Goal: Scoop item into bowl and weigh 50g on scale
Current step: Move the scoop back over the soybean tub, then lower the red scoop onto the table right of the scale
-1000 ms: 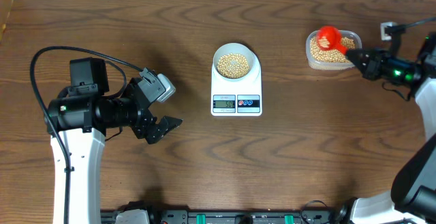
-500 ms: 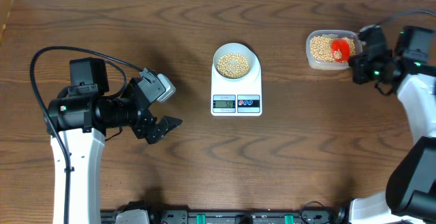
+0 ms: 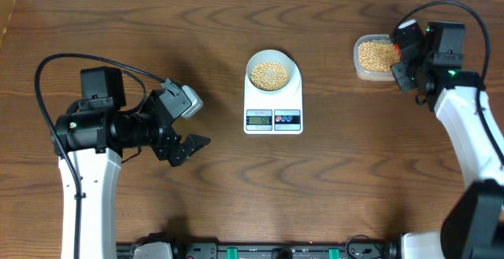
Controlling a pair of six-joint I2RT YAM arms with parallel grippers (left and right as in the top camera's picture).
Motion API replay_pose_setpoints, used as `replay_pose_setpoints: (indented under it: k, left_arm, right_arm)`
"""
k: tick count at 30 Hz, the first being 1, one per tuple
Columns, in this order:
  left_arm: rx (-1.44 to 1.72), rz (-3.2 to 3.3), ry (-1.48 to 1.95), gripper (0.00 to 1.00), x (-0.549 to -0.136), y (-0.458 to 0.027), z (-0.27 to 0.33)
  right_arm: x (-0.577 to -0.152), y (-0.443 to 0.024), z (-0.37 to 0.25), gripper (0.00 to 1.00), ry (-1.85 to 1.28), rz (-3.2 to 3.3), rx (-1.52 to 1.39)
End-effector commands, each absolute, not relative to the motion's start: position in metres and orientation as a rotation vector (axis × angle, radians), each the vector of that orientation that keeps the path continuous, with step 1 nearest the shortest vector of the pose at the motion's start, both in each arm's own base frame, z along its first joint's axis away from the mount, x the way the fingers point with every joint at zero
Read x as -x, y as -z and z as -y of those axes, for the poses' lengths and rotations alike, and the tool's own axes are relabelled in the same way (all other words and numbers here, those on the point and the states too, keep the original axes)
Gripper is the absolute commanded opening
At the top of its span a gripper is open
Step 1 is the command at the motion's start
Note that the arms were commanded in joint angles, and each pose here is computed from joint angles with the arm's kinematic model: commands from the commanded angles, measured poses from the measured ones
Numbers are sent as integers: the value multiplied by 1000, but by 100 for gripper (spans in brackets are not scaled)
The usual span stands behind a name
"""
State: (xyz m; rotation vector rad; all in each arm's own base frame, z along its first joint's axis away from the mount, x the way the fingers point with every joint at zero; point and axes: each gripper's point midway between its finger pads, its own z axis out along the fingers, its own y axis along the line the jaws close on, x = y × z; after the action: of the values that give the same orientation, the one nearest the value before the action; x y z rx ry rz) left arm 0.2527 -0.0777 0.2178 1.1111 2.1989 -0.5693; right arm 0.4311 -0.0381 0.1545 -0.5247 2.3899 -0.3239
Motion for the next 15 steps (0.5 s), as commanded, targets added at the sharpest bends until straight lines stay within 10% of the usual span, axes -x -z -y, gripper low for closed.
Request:
replay_pose_setpoints:
  k: [1, 15]
  left_arm:
    - [-1128, -2154, 557, 93, -254, -229, 80]
    - [-1128, -2154, 556, 93, -255, -229, 80]
  right_arm:
    - [-423, -196, 30, 1, 259, -2306, 474]
    - [-279, -250, 7, 1, -570, -2360, 50]
